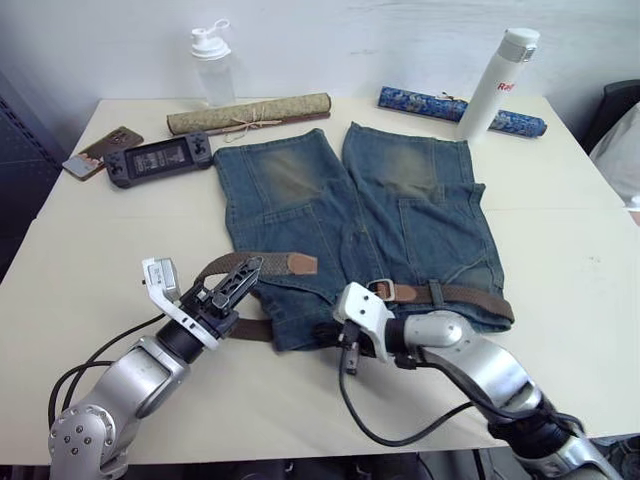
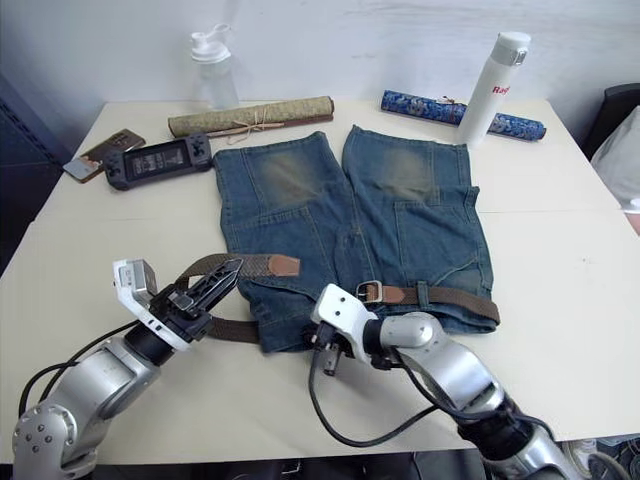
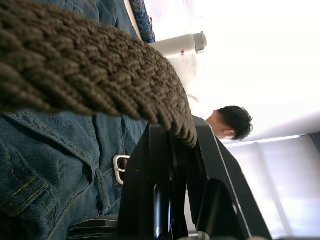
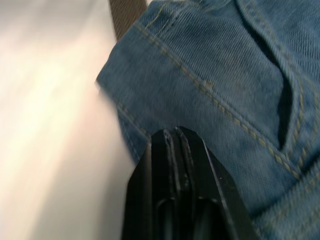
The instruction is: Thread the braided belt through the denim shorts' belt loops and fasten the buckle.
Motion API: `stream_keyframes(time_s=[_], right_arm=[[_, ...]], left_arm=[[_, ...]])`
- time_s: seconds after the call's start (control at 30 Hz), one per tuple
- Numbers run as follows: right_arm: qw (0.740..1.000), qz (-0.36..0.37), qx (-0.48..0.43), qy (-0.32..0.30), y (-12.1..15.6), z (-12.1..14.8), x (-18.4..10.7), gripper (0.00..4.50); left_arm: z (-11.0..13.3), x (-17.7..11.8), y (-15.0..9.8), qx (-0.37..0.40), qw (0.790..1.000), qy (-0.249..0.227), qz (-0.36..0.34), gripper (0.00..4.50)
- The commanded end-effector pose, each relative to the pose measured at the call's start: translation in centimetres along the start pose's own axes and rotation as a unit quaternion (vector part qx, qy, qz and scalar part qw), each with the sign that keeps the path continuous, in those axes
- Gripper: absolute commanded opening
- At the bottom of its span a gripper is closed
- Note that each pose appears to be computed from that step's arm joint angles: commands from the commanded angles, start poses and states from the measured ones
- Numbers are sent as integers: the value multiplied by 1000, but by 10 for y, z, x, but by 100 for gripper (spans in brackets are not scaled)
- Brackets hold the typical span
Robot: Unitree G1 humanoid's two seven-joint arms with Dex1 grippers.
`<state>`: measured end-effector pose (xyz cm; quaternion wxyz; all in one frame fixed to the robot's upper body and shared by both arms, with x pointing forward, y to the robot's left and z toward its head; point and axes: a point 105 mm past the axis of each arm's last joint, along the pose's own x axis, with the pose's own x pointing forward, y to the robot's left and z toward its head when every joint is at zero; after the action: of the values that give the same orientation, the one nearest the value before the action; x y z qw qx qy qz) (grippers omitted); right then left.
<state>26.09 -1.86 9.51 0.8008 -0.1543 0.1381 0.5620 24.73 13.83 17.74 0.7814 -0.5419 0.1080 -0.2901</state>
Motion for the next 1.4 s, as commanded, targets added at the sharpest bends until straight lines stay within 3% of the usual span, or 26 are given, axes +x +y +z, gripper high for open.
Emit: stream_keyframes(time_s=[0.03,0.2,0.47,0.7,0.9,1.07,1.2,1.4], right_arm=[[999,-46,15,10,-16,-3,16,1],[996,-72,38,-33,-29,24,40,1],[996,-82,22,-36,-34,29,46,1],[992,-88,69,-61,-30,44,79,1],[991,-55,51,-109,-19,65,57,1],[990,-55,21,-127,-16,73,20,1],[986,-62,25,-150,-20,80,-12,144],[989,-50,17,-141,-29,72,-69,427]], left_arm=[[6,2,-13,-2,999,-21,-25,0],[13,4,-14,-13,999,-46,-26,0],[23,3,-14,-20,997,-74,-25,0],[38,-4,0,-24,994,-103,6,0],[44,-9,10,-16,995,-101,22,0],[40,-17,26,7,996,-72,44,0],[31,-19,33,29,997,-44,49,0],[15,-17,39,67,997,5,49,0]])
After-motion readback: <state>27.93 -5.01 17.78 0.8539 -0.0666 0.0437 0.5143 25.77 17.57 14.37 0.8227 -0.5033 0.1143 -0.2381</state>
